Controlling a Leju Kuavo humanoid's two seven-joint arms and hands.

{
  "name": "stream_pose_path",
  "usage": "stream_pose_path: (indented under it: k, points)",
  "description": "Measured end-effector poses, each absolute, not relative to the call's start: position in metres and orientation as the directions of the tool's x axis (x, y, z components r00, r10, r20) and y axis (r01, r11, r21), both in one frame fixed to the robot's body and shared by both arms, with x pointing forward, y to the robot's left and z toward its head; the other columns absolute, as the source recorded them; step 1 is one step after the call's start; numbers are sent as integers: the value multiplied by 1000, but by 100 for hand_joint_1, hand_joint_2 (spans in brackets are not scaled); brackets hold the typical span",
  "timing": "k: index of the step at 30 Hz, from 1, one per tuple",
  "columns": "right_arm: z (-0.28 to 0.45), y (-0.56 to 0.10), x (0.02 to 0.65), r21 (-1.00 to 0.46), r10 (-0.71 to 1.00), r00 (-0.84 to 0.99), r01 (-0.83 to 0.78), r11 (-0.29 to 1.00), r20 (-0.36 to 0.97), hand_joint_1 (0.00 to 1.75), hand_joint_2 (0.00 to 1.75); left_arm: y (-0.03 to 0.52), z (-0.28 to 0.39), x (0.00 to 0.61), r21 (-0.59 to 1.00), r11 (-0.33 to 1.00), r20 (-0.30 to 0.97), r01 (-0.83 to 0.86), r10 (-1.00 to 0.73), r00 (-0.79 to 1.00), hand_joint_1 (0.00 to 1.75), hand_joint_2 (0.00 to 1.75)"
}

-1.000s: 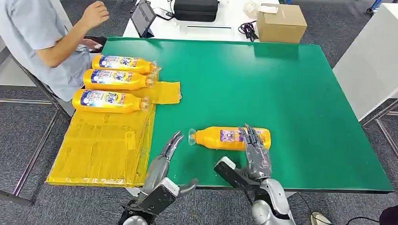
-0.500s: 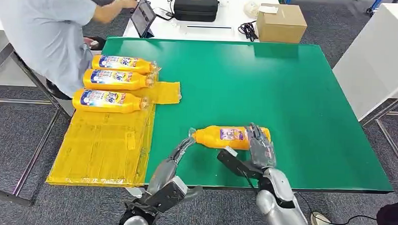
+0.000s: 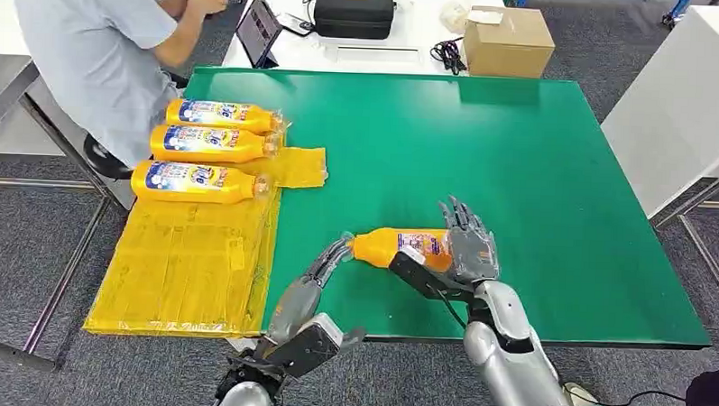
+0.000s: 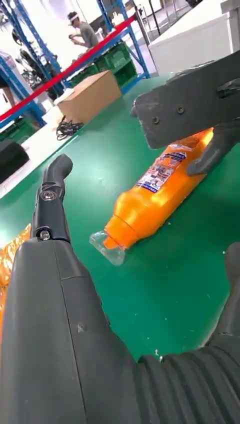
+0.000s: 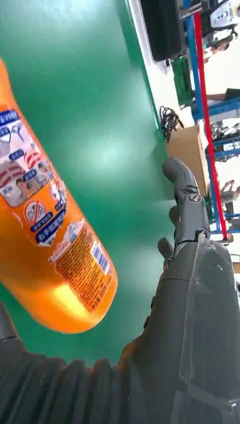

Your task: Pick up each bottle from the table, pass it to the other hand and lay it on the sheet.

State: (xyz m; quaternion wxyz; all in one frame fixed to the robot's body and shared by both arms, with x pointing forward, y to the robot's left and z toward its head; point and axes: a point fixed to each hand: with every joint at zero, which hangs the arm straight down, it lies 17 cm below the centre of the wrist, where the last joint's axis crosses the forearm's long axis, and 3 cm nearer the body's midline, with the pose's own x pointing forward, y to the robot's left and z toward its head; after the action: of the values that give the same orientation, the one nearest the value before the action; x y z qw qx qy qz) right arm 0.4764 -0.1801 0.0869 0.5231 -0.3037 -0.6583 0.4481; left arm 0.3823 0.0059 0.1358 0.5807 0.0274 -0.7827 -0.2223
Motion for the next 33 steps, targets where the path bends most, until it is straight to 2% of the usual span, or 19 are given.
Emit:
stream_pose_path:
  k: [12,20,28,33]
  points:
    - [67,-184,478,-904,871,-243,-133,406,427,0,175,1,134,382,365,900,906,237,-286,-312,0,175]
    - [33,-196,474,-889,875,-194,-219,402,444,0,175,-8,126,380,311,898,937,310,-235,-260,0,175]
    - [25,-202,475,-890,883,-183,-244,386,433,0,175,-14,124,378,292,895,945,336,-217,-243,0,175]
    - [19,-208,477,-909,909,-174,-250,332,380,0,175,-18,118,375,269,890,956,369,-201,-214,0,175]
